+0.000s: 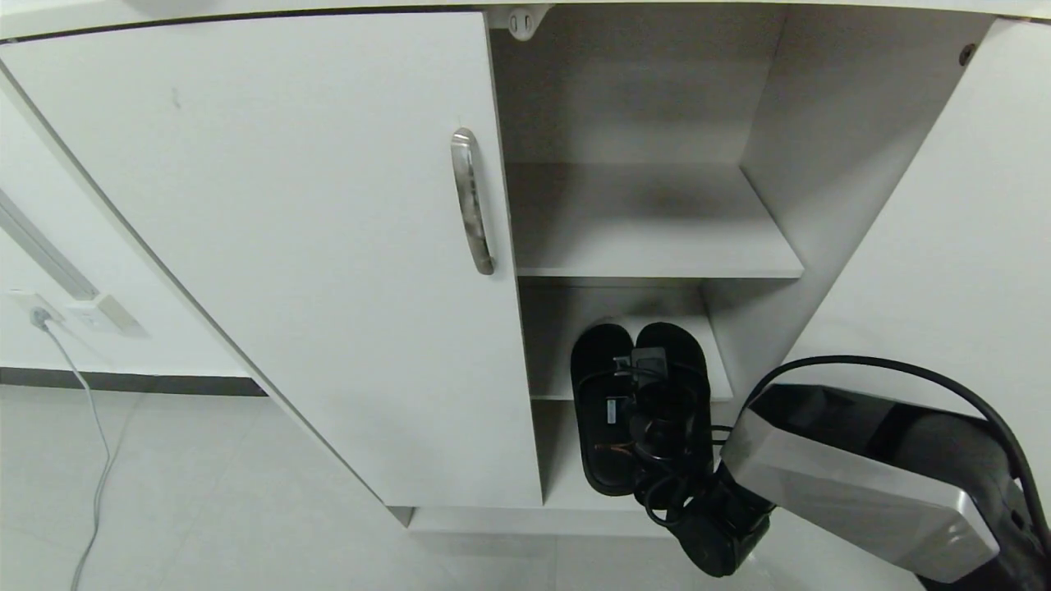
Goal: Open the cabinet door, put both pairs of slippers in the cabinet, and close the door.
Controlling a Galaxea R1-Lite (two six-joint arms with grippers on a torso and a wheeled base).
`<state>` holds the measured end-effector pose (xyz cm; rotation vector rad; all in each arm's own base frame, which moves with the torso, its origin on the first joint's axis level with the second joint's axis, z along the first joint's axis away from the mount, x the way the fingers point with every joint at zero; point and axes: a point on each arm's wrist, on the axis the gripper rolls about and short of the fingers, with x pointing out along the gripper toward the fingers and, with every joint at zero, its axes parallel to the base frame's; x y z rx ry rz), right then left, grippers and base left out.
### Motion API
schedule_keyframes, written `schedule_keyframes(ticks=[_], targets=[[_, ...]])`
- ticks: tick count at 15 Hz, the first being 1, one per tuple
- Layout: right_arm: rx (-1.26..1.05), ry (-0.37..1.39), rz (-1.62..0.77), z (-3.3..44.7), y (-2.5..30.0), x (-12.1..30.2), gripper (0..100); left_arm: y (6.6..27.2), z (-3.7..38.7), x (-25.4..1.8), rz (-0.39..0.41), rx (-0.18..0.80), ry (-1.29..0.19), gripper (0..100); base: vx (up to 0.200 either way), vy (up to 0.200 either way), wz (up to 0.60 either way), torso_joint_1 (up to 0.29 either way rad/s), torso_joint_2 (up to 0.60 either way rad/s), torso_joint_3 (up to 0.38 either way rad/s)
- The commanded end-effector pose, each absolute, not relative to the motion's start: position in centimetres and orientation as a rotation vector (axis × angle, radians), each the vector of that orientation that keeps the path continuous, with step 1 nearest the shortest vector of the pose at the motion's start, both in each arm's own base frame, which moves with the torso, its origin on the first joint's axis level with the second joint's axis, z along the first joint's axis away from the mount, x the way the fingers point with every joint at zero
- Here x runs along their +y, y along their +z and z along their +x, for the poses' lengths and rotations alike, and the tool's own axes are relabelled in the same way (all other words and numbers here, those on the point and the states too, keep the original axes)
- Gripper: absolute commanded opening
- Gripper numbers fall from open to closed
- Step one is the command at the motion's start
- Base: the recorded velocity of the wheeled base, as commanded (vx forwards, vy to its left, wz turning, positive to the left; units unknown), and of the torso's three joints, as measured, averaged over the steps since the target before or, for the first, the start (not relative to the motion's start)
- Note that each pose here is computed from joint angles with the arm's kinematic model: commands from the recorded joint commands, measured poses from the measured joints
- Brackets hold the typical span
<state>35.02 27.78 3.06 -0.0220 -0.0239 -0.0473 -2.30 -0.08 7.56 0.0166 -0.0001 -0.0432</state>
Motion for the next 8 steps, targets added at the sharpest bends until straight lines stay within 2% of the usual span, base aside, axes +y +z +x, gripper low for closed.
schedule_keyframes(ticks=[1,8], targets=[[-0.021,-0.057,0.009,36.6,4.1,28.0,0,7.6,-2.3,-0.1,0.017,0.001,-0.043,0,0.000,0.000,0.00,0.000,0.00,0.000],[0.026,-0.051,0.022,41.3,5.2,28.7,0,7.6,-2.3,-0.1,0.017,0.001,-0.035,0,0.000,0.000,0.00,0.000,0.00,0.000]])
